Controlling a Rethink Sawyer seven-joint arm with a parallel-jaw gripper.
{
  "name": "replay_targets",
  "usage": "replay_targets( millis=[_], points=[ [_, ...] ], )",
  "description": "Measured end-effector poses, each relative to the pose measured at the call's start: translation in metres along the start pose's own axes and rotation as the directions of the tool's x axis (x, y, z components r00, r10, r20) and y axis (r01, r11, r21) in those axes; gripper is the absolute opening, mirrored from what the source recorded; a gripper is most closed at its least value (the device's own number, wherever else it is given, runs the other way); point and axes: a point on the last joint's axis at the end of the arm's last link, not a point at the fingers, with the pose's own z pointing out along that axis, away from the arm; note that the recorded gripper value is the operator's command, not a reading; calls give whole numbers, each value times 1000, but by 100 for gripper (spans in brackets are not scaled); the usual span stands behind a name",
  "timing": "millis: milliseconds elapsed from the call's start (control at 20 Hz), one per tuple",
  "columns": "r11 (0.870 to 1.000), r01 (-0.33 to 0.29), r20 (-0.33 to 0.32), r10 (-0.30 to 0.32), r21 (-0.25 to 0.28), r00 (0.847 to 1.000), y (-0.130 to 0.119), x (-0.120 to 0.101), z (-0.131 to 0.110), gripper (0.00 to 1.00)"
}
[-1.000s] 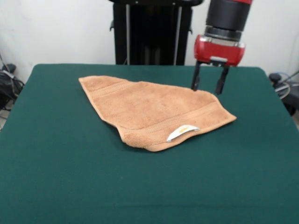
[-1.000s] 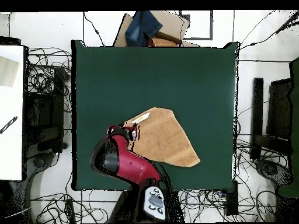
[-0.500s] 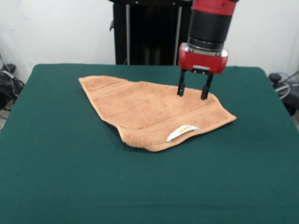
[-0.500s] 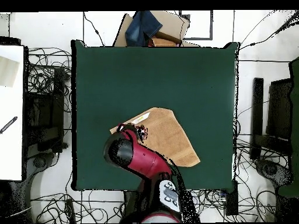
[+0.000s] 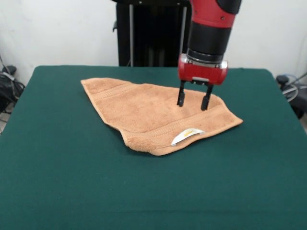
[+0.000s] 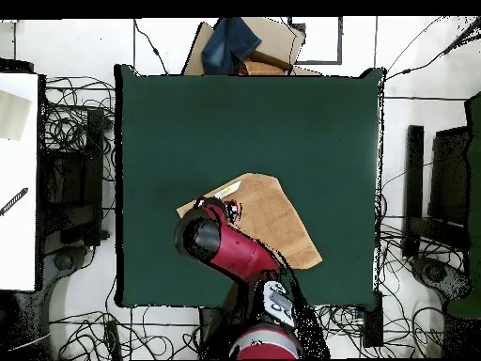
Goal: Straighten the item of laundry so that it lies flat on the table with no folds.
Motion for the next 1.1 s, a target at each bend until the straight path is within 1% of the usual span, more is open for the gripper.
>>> replay_targets(
  millis=[200, 350, 550, 600, 750, 800, 850, 1000, 1100],
  points=[
    [1000, -5, -19, 5, -10, 1000, 2, 0, 10, 100],
    [1000, 3, -28, -3, -11, 1000, 6, 2, 19, 100],
    [1000, 19, -81, -20, -22, 996, 18, 11, 31, 100],
    [999, 20, -109, -23, -31, 994, 22, 15, 34, 100],
    [998, 17, -191, -28, -60, 981, 32, 29, 41, 100],
    [997, 13, -223, -29, -71, 974, 34, 35, 42, 100],
    [997, 8, -264, -29, -80, 964, 35, 42, 43, 100],
    [995, -4, -325, -28, -97, 945, 37, 52, 41, 100],
    [994, -20, -338, -19, -112, 941, 35, 52, 41, 100]
  ],
)
